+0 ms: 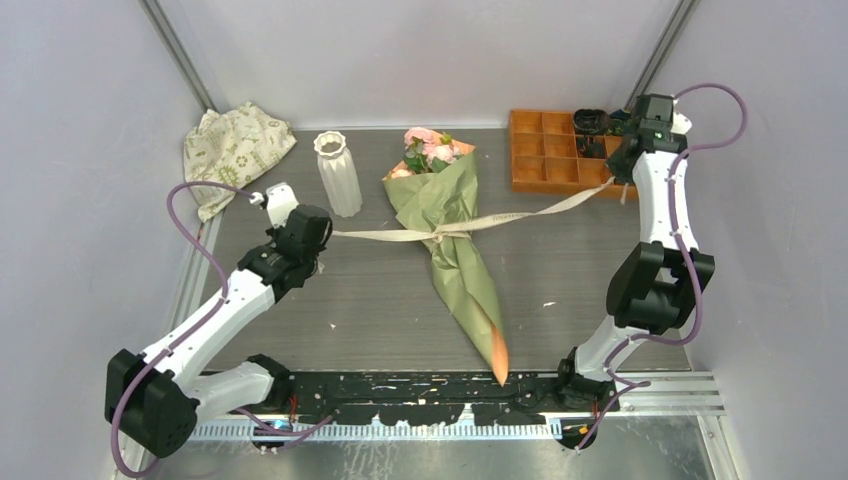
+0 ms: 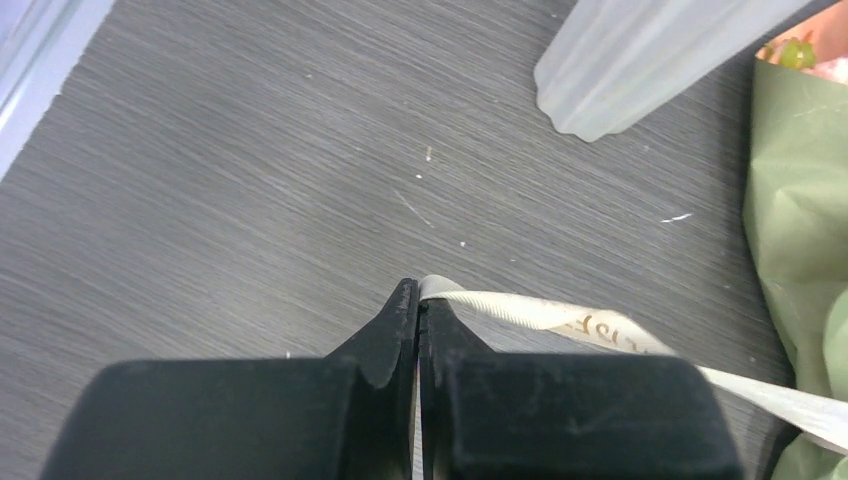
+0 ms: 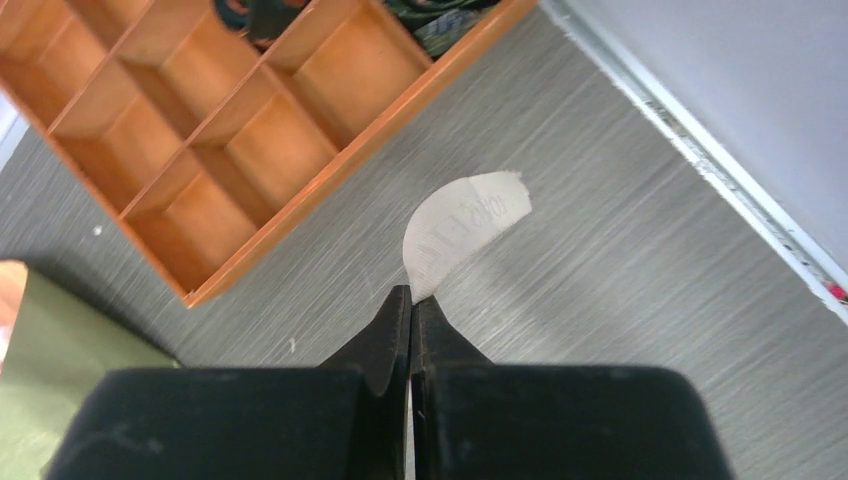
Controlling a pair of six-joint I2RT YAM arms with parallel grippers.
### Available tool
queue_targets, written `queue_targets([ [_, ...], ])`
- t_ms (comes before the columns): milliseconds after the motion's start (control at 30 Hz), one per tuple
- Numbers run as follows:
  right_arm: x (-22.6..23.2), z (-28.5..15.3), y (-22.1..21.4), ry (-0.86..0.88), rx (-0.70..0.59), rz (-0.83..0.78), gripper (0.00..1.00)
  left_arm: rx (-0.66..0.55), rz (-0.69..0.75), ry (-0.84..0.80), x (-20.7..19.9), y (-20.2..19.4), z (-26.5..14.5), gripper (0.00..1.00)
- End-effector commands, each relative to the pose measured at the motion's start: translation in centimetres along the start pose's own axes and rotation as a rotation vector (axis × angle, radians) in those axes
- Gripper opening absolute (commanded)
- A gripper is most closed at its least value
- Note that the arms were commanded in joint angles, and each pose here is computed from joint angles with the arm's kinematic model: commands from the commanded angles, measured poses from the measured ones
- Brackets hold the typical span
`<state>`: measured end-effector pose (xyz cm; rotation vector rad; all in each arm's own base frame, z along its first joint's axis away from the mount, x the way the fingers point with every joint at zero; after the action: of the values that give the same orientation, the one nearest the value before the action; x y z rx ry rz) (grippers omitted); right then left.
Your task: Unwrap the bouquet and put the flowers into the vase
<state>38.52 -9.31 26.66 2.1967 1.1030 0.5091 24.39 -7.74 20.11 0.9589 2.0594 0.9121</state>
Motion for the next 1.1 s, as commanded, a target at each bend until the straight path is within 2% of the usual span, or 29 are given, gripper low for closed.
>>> queue_targets([
  [0, -2.4, -2.0, 1.7, -0.073, -0.087, 0.051, 0.01, -0.051, -0.011, 0.079, 1.7, 0.7, 0.0, 0.0],
  [300, -4.1, -0.8, 1.4, -0.165, -0.069, 0.077, 0.01, -0.062, -0.017, 0.089, 2.5, 1.4, -0.4, 0.0],
  [400, -3.9, -0.8, 1.4, -0.139, -0.063, 0.104, 0.03, -0.005, -0.01, -0.048, 1.3, 0.9, -0.8, 0.12],
  [467, -3.2, -1.0, 1.4, -0.077, -0.065, 0.12, 0.2, 0.02, -0.02, -0.112, 0.8, 0.7, -1.1, 0.28],
  [500, -2.5, -1.2, 1.3, -0.029, -0.068, 0.118, 0.34, 0.036, -0.018, -0.153, 0.4, 0.6, -1.2, 0.36],
  [567, -1.2, -2.0, 1.2, 0.017, -0.095, 0.098, 0.53, 0.068, -0.007, -0.258, -0.8, 0.4, -1.5, 0.48],
  [600, -0.4, -2.6, 1.0, 0.042, -0.113, 0.08, 0.62, 0.083, -0.002, -0.314, -1.5, 0.4, -1.7, 0.51],
  [700, 3.1, -5.2, 0.1, 0.144, -0.165, 0.017, 0.73, 0.125, -0.011, -0.447, -3.5, 0.6, -2.3, 0.54],
  [800, 7.3, -8.1, -2.2, 0.279, -0.187, -0.083, 0.74, 0.167, -0.015, -0.58, -5.5, 0.8, -3.0, 0.53],
  [867, 10.4, -9.9, -4.5, 0.409, -0.164, -0.159, 0.71, 0.206, -0.007, -0.656, -6.7, 0.5, -3.3, 0.48],
  [1000, 15.3, -11.6, -10.4, 0.651, -0.021, -0.261, 0.56, 0.29, 0.027, -0.78, -9.4, -1.2, -4.1, 0.41],
  [1067, 16.9, -11.5, -12.7, 0.724, 0.041, -0.296, 0.48, 0.321, 0.062, -0.803, -11.1, -2.9, -4.3, 0.35],
])
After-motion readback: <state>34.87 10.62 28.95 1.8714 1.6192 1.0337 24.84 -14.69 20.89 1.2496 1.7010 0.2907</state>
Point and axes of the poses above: each gripper's point midway between its finger pads, its own z axis out along the fingers, its own x axis along the line the jaws close on, y = z × x, the point moved 7 cm from there along -z, back along the fingers, and after that the axes turned 11 degrees about -z, right-handed, at the moved point
